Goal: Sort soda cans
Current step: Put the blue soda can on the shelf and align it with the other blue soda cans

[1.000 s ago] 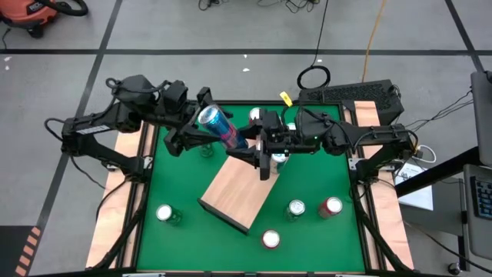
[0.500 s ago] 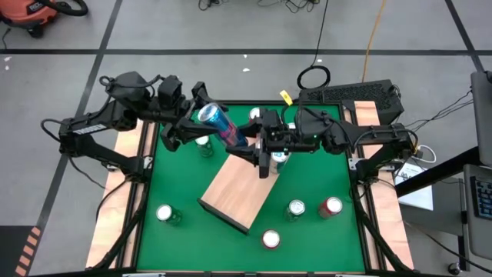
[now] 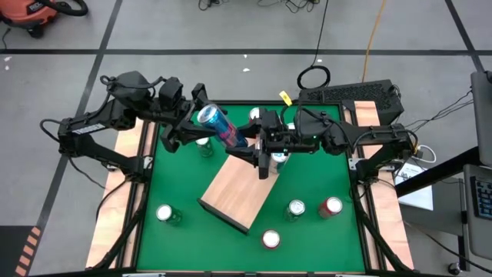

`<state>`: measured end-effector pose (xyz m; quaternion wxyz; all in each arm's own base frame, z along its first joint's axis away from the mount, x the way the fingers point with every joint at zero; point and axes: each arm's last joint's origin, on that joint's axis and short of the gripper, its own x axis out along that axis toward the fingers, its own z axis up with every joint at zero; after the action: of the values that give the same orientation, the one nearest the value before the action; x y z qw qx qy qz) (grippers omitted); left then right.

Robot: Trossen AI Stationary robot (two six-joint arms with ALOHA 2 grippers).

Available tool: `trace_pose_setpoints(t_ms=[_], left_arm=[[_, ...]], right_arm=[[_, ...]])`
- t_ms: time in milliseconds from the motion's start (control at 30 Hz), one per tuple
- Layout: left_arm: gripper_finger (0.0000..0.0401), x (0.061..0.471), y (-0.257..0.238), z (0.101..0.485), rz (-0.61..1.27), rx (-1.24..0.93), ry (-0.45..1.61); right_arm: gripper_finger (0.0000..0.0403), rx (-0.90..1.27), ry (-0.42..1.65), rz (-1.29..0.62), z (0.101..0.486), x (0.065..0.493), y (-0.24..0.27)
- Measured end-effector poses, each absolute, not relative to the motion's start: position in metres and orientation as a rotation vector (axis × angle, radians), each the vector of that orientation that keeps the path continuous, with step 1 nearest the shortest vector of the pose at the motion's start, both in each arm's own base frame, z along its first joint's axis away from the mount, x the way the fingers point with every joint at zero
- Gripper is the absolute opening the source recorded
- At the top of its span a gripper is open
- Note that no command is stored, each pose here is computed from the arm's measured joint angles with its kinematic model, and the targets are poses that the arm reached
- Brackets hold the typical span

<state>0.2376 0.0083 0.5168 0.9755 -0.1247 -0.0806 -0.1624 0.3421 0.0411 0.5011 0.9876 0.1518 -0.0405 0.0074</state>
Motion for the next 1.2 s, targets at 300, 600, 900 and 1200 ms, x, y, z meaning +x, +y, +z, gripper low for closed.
trace_pose_setpoints(t_ms=[300,600,900,1200], left_arm=[[0.0235,0.238,0.008,0.516,-0.328,-0.239,-0.160],[0.0239,0.232,0.011,0.513,-0.310,-0.249,-0.107],[0.0239,0.220,0.010,0.511,-0.295,-0.210,-0.055],[0.0239,0.218,0.009,0.507,-0.293,-0.206,-0.015]], right_arm=[[0.0241,0.302,-0.083,0.003,0.501,0.342,0.041],[0.0290,0.306,-0.058,-0.075,0.498,0.342,0.040],[0.0322,0.374,0.020,-0.109,0.489,0.342,0.039],[0.0322,0.423,0.161,-0.136,0.476,0.339,0.041]])
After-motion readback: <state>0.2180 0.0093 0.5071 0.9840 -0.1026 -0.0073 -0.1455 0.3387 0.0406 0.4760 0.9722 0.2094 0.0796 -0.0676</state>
